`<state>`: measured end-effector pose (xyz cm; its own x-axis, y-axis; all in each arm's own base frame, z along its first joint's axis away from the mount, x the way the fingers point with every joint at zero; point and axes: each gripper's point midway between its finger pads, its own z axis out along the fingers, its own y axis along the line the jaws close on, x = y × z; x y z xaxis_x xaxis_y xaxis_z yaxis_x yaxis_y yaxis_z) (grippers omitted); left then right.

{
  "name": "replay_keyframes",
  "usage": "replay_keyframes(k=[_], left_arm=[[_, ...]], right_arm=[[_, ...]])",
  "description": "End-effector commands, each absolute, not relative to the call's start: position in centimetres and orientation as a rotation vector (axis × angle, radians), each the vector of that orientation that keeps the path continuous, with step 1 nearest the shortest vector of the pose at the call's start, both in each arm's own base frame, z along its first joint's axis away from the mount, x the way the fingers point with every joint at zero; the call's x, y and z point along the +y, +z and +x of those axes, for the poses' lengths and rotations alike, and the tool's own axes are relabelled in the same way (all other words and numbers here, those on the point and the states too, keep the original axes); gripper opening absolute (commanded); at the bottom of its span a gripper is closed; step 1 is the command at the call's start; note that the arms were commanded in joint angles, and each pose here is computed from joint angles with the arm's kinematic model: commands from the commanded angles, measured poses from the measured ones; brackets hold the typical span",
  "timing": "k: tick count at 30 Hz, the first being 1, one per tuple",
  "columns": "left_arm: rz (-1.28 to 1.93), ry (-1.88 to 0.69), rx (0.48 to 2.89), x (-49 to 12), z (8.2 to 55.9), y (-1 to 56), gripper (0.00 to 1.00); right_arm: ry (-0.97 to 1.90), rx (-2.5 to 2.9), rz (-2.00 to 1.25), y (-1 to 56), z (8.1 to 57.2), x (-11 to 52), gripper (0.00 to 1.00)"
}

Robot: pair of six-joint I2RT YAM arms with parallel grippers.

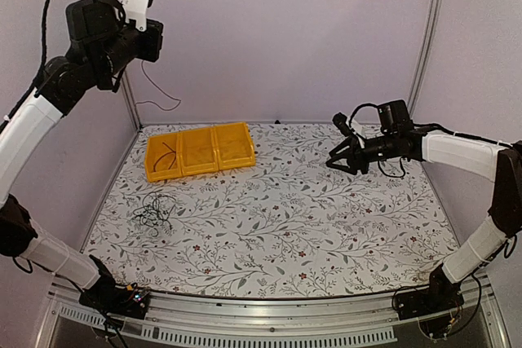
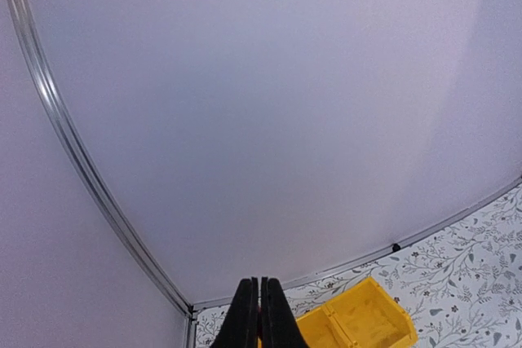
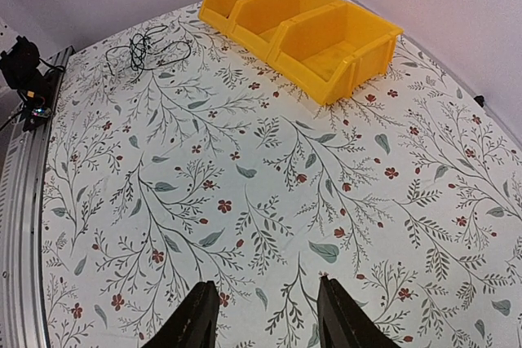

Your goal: Untangle the cables

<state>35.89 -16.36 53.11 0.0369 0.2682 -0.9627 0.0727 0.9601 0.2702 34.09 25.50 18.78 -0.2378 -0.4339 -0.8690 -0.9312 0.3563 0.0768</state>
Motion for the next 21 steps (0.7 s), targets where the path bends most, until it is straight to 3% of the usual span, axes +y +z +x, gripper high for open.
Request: replay_keyframes(k=[1,21], left_arm=[[0.242,0.17,1.556,-15.7,36.6,51.2,0.0],[0.156,0.192,1.775,-8.5,42.2,40.2,0.0]], right_arm=[[0.798,1.826,-1.219,18.6,33.7,25.7,0.45],[0.8,1.857,-1.234,17.2,33.9,25.7,0.45]])
